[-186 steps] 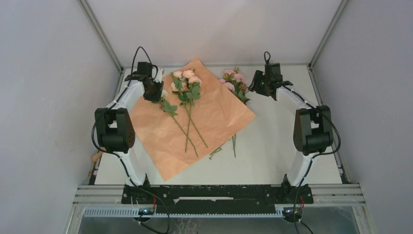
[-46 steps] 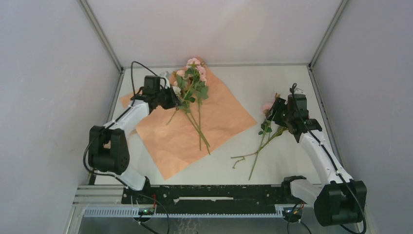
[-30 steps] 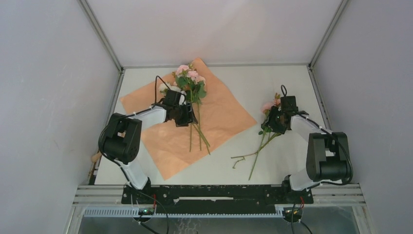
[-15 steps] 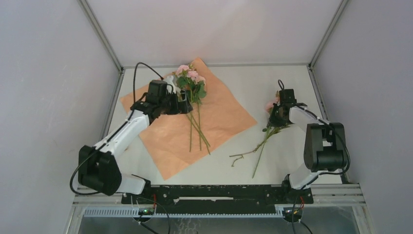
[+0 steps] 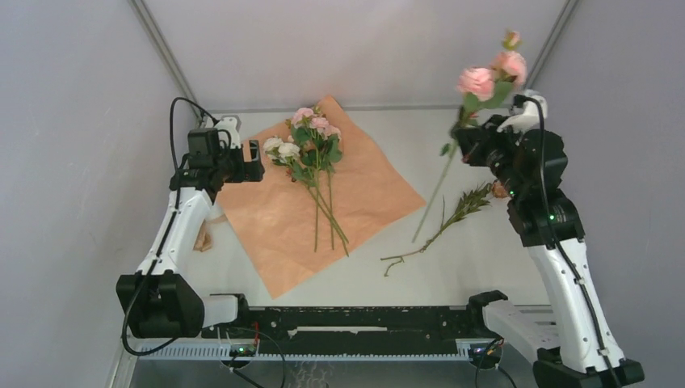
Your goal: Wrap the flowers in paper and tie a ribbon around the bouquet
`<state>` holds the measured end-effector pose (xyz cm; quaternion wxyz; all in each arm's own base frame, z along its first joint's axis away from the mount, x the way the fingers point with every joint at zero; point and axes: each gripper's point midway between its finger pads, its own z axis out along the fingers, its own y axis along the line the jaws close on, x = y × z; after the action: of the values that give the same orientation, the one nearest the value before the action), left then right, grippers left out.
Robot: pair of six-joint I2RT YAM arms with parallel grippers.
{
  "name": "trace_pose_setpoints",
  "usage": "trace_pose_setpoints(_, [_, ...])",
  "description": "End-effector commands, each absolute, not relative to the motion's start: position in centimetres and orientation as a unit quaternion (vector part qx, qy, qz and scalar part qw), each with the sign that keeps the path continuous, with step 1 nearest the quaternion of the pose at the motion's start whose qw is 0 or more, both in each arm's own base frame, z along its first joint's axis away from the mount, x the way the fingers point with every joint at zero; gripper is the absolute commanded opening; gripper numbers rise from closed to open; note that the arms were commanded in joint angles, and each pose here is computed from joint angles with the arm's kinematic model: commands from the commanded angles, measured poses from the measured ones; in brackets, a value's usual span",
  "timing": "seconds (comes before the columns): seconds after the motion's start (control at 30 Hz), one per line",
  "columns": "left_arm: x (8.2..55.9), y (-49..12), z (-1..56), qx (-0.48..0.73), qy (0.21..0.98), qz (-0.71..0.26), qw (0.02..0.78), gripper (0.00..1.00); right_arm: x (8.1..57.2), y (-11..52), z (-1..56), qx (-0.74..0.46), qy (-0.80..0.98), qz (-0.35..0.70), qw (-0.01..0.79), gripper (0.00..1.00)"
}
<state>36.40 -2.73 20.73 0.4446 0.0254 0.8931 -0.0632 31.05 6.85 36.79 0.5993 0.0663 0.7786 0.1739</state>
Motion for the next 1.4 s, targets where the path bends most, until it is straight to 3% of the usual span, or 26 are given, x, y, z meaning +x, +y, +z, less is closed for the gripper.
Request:
trace_pose_setpoints(0.0, [35.0, -0.1, 18.7, 0.046, 0.908, -0.034, 0.416, 1.0, 32.1, 18.0, 38.4, -0.027, 0.737, 0.326, 0.591, 0.0])
trace_pose_setpoints(0.17, [34.4, -0.7, 16.8, 0.054, 0.917, -0.066, 0.389, 1.0, 36.6, 30.4, 36.7, -0.08, 0.734, 0.388, 0.552, 0.0])
trace_pose_setpoints(0.4, [34.5, -1.0, 16.1, 0.059, 0.92, -0.076, 0.38, 1.0, 44.1, 43.6, 28.4, -0.104, 0.788, 0.389, 0.465, 0.01])
trace_pose_setpoints(0.43, [34.5, -1.1, 15.9, 0.06, 0.92, -0.079, 0.378, 1.0, 45.0, 44.7, 26.8, -0.104, 0.794, 0.382, 0.461, 0.09])
trace_pose_setpoints(0.53, [34.5, -1.2, 15.7, 0.061, 0.922, -0.082, 0.372, 1.0, 47.1, 46.5, 21.8, -0.117, 0.824, 0.345, 0.433, 0.57])
trace_pose_setpoints(0.57, [34.5, -1.2, 15.5, 0.061, 0.923, -0.082, 0.37, 1.0, 47.4, 46.2, 20.6, -0.12, 0.839, 0.328, 0.417, 0.67])
trace_pose_setpoints(0.63, [34.5, -1.2, 15.4, 0.063, 0.924, -0.083, 0.369, 1.0, 47.7, 44.5, 19.4, -0.124, 0.86, 0.293, 0.398, 0.78])
trace_pose_setpoints(0.73, [34.5, -1.3, 15.2, 0.064, 0.924, -0.087, 0.368, 1.0, 46.6, 39.9, 18.8, -0.132, 0.878, 0.255, 0.384, 0.87])
trace_pose_setpoints(0.83, [34.6, -1.2, 15.0, 0.062, 0.926, -0.085, 0.364, 1.0, 44.2, 33.2, 18.1, -0.098, 0.9, 0.221, 0.363, 0.88])
trace_pose_setpoints(1.03, [34.6, -1.4, 14.6, 0.058, 0.928, -0.092, 0.356, 1.0, 34.0, 23.3, 13.2, 0.009, 0.92, 0.23, 0.317, 0.86])
trace_pose_setpoints(1.2, [34.5, -1.6, 14.4, 0.056, 0.93, -0.098, 0.35, 1.0, 26.9, 23.6, 9.4, 0.11, 0.897, 0.316, 0.29, 0.82])
trace_pose_setpoints(1.37, [34.3, -1.4, 14.9, 0.055, 0.928, -0.092, 0.357, 0.99, 26.1, 24.5, 6.8, 0.186, 0.876, 0.327, 0.303, 0.82])
